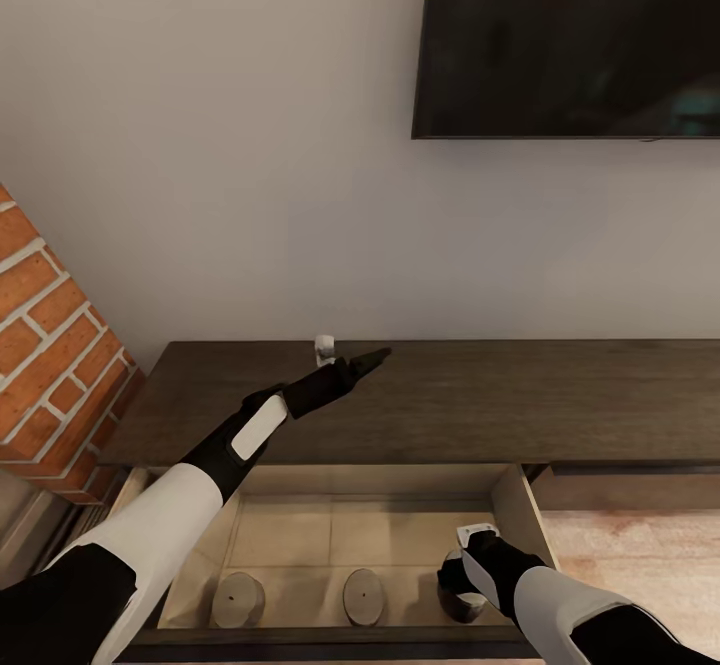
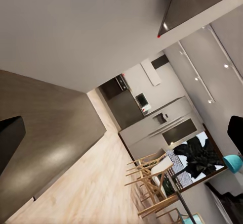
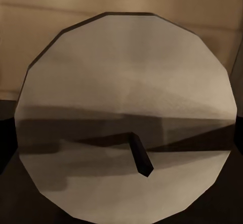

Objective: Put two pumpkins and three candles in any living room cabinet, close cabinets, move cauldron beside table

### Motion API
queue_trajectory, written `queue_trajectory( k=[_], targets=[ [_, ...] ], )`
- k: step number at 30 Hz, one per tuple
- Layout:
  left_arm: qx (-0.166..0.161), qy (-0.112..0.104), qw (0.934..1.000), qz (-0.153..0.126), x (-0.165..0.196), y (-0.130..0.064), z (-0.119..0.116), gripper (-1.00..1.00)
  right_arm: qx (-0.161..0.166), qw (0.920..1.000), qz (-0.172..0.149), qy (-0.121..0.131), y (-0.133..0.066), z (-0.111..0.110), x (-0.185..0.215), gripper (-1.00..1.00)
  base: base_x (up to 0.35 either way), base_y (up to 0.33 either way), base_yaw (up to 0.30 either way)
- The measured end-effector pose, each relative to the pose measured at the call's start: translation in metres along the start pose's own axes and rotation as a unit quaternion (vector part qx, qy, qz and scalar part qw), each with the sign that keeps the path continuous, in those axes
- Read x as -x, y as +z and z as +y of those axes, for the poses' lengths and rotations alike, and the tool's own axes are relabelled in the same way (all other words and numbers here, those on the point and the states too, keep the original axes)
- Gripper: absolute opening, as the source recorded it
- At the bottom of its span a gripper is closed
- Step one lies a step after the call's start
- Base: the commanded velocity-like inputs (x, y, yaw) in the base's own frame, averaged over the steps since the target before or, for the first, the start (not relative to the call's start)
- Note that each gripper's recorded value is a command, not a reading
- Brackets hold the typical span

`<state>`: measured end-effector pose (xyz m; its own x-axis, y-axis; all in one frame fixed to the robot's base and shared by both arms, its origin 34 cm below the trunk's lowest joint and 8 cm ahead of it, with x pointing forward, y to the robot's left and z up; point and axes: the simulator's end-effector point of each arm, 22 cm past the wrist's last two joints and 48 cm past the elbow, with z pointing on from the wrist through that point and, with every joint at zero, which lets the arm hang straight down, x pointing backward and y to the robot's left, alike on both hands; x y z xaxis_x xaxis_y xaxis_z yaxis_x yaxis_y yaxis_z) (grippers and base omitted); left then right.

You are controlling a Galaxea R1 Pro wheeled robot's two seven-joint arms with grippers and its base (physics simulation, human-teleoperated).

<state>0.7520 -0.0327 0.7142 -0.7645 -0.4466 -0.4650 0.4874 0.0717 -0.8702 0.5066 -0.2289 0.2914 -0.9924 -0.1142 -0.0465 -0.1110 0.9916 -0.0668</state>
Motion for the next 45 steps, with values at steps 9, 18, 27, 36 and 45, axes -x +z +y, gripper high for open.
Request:
queue_trajectory(
  k=[9, 18, 27, 36, 45],
  targets=[
    [0.002, -0.006, 1.0, 0.001, -0.003, -0.001, 0.007, 1.0, 0.0, 1.0, 0.007, 0.0, 0.005, 0.0, -0.005, 1.0, 0.0, 0.0, 0.0],
    [0.006, -0.012, 0.9999, 0.001, -0.007, -0.002, 0.016, 1.0, 0.001, 1.0, 0.009, 0.0, 0.01, 0.001, -0.009, 1.0, 0.0, 0.0, 0.0],
    [0.009, -0.019, 0.9998, 0.0, -0.009, -0.004, 0.024, 1.0, 0.003, 1.0, 0.002, 0.001, 0.016, 0.003, -0.01, 1.0, 0.0, 0.0, 0.0],
    [0.012, -0.025, 0.9996, -0.001, -0.012, -0.006, 0.032, 1.0, 0.003, 1.0, 0.001, 0.001, 0.022, 0.006, -0.015, 1.0, 0.0, 0.0, 0.0],
    [0.015, -0.031, 0.9994, -0.001, -0.016, -0.007, 0.04, 1.0, -0.004, 0.9999, -0.016, 0.002, 0.028, 0.003, -0.012, 1.0, 0.0, 0.0, 0.0]
  ],
)
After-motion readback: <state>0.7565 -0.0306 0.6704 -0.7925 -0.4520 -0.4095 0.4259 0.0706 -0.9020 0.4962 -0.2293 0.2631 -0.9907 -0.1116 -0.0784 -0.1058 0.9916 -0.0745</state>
